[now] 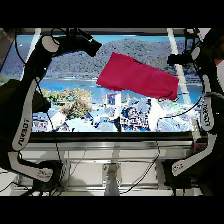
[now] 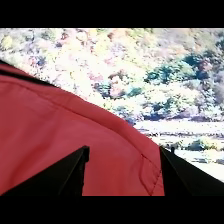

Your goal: Fold the clothes and pants, and hang the long-sleeved shirts on hangers.

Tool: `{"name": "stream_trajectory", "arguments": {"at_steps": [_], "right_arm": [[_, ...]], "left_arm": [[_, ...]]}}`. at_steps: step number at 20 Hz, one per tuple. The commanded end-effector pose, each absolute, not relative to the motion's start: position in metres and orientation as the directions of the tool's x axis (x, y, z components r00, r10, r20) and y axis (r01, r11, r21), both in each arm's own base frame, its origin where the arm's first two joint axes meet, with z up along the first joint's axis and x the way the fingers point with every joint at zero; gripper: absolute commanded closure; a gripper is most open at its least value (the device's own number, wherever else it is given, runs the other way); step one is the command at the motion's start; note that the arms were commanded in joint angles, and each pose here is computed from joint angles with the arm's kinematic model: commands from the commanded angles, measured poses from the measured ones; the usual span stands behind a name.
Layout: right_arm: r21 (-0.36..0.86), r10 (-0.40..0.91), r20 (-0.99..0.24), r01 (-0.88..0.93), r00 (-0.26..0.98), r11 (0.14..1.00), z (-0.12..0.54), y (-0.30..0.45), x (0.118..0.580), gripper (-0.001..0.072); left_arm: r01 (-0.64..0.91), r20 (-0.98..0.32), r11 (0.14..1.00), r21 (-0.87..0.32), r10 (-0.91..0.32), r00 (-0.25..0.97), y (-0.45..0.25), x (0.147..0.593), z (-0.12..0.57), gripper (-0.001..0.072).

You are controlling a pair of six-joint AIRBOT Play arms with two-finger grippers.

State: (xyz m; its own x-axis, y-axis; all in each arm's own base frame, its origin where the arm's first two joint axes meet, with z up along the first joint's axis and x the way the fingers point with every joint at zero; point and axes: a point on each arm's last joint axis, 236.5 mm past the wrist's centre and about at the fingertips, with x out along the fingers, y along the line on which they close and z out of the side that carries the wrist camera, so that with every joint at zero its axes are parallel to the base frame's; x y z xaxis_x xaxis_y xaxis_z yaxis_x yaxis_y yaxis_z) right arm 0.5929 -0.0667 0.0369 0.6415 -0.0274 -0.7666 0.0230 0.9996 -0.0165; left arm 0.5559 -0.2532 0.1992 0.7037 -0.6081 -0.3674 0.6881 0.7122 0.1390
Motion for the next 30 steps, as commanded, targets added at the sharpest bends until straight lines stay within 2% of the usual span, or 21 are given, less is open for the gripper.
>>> {"name": "stream_trajectory", "arguments": {"at_steps": [1, 2, 3, 4, 5, 7, 9, 11, 13, 15, 16, 17, 18, 19, 22, 24, 30], "right_arm": [[0.026, -0.04, -0.765, 0.093, 0.643, 0.995, 0.042, -0.078, 0.592, 0.0208], [0.023, -0.041, -0.763, 0.092, 0.645, 0.996, 0.05, -0.079, 0.592, 0.0288], [0.019, -0.042, -0.774, 0.089, 0.632, 0.996, 0.056, -0.079, 0.589, 0.0547], [0.006, -0.052, -0.784, 0.091, 0.619, 0.996, 0.063, -0.083, 0.585, 0.0701], [0.008, -0.053, -0.795, 0.098, 0.605, 0.995, 0.069, -0.088, 0.58, 0.0699], [0.029, -0.042, -0.845, 0.123, 0.533, 0.992, 0.067, -0.104, 0.558, 0.0701], [0.148, 0.079, -0.901, 0.13, 0.427, 0.98, 0.05, -0.114, 0.524, 0.0702], [0.387, 0.322, -0.867, 0.109, 0.38, 0.916, 0.044, -0.104, 0.496, 0.0702], [0.603, 0.54, -0.773, 0.118, 0.334, 0.789, 0.039, -0.094, 0.466, 0.0701], [0.73, 0.69, -0.684, 0.197, 0.237, 0.655, 0.025, -0.083, 0.426, 0.0699], [0.743, 0.719, -0.667, 0.239, 0.195, 0.625, 0.013, -0.08, 0.41, 0.0697], [0.744, 0.722, -0.662, 0.287, 0.201, 0.603, 0.0, -0.081, 0.407, 0.0623], [0.731, 0.698, -0.676, 0.332, 0.237, 0.596, -0.017, -0.085, 0.412, 0.0314], [0.71, 0.683, -0.69, 0.413, 0.241, 0.571, -0.031, -0.085, 0.412, 0.007], [0.607, 0.636, -0.757, 0.52, 0.15, 0.601, -0.067, -0.088, 0.399, 0.0051], [0.612, 0.66, -0.74, 0.535, 0.128, 0.582, -0.078, -0.084, 0.398, 0.0052], [0.661, 0.669, -0.702, 0.572, 0.244, 0.485, -0.087, -0.082, 0.429, 0.0052]], "left_arm": [[0.688, -0.367, 0.712, 0.139, -0.608, 0.704, -0.253, 0.556, 0.2, 0.0165], [0.688, -0.367, 0.712, 0.138, -0.608, 0.703, -0.253, 0.556, 0.2, 0.0166], [0.689, -0.369, 0.713, 0.132, -0.61, 0.702, -0.253, 0.555, 0.199, 0.0215], [0.694, -0.375, 0.709, 0.13, -0.613, 0.696, -0.254, 0.553, 0.199, 0.0322], [0.701, -0.382, 0.702, 0.128, -0.617, 0.688, -0.255, 0.551, 0.198, 0.0425], [0.724, -0.396, 0.679, 0.124, -0.635, 0.663, -0.257, 0.538, 0.204, 0.0528], [0.75, -0.396, 0.648, 0.135, -0.658, 0.64, -0.258, 0.516, 0.226, 0.0698], [0.758, -0.363, 0.63, 0.165, -0.676, 0.641, -0.255, 0.491, 0.263, 0.0697], [0.753, -0.313, 0.626, 0.203, -0.687, 0.656, -0.25, 0.468, 0.3, 0.0697], [0.742, -0.264, 0.628, 0.237, -0.693, 0.671, -0.245, 0.449, 0.331, 0.0697], [0.736, -0.245, 0.629, 0.249, -0.694, 0.677, -0.243, 0.441, 0.343, 0.0697], [0.731, -0.228, 0.63, 0.26, -0.696, 0.681, -0.241, 0.434, 0.353, 0.0697], [0.729, -0.218, 0.631, 0.266, -0.697, 0.683, -0.24, 0.429, 0.359, 0.0697], [0.73, -0.214, 0.633, 0.256, -0.7, 0.682, -0.239, 0.425, 0.363, 0.0697], [0.757, -0.255, 0.624, 0.193, -0.713, 0.653, -0.242, 0.416, 0.354, 0.0696], [0.786, -0.306, 0.591, 0.18, -0.726, 0.616, -0.245, 0.408, 0.342, 0.0696], [0.829, -0.382, 0.537, 0.154, -0.742, 0.552, -0.249, 0.392, 0.324, 0.0697]]}}
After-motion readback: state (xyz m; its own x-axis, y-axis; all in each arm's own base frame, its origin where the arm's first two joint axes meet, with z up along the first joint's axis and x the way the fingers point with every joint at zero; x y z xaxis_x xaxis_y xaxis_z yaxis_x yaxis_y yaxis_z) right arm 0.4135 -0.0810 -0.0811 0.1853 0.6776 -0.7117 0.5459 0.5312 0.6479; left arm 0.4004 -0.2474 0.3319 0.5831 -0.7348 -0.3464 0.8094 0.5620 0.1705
